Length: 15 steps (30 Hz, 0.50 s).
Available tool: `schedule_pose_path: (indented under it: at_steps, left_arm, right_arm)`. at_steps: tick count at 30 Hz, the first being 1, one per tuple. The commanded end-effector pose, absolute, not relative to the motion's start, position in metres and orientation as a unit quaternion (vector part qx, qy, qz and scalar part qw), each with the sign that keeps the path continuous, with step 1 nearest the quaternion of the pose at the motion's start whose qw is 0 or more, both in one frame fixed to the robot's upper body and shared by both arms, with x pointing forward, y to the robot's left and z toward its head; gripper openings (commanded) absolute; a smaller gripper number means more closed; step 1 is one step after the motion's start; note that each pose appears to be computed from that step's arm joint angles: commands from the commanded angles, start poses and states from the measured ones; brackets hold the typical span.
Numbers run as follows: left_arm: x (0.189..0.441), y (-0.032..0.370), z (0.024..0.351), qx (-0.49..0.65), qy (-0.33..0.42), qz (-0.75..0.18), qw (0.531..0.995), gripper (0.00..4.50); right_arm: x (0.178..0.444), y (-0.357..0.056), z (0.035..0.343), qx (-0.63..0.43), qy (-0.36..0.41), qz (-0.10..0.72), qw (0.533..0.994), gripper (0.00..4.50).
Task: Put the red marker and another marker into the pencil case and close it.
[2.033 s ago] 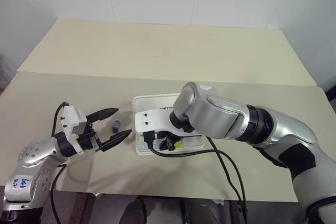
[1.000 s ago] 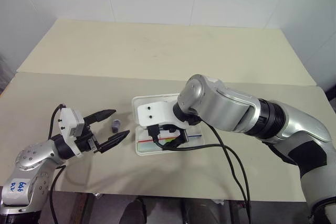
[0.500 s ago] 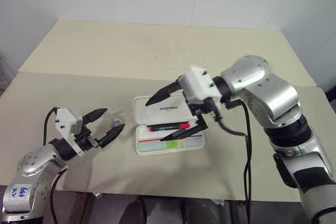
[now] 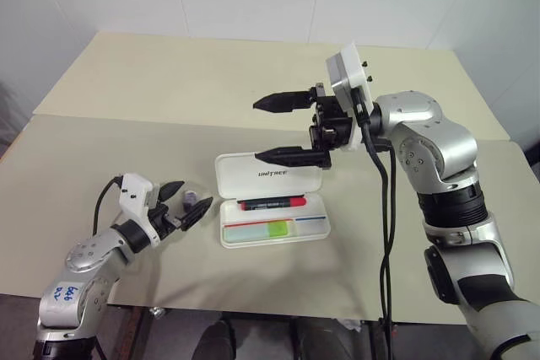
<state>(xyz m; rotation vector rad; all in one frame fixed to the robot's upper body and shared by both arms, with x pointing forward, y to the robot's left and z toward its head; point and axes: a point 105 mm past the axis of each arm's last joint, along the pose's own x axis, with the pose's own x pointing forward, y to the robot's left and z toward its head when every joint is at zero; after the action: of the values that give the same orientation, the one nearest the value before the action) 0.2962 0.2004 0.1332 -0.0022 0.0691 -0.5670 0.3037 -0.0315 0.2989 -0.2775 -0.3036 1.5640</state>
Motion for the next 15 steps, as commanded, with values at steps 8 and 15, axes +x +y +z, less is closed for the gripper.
schedule_pose_path:
  at_steps: [8,15]
  left_arm:
    - [0.305,0.197,0.124,-0.007,0.049,-0.279,0.959,4.5]
    - [0.31,0.187,0.123,-0.01,0.048,-0.302,0.952,4.5]
  right_arm:
    - [0.324,-0.071,0.282,-0.073,-0.156,0.636,0.752,4.47]
    - [0.32,-0.079,0.241,-0.157,-0.128,0.642,0.74,4.47]
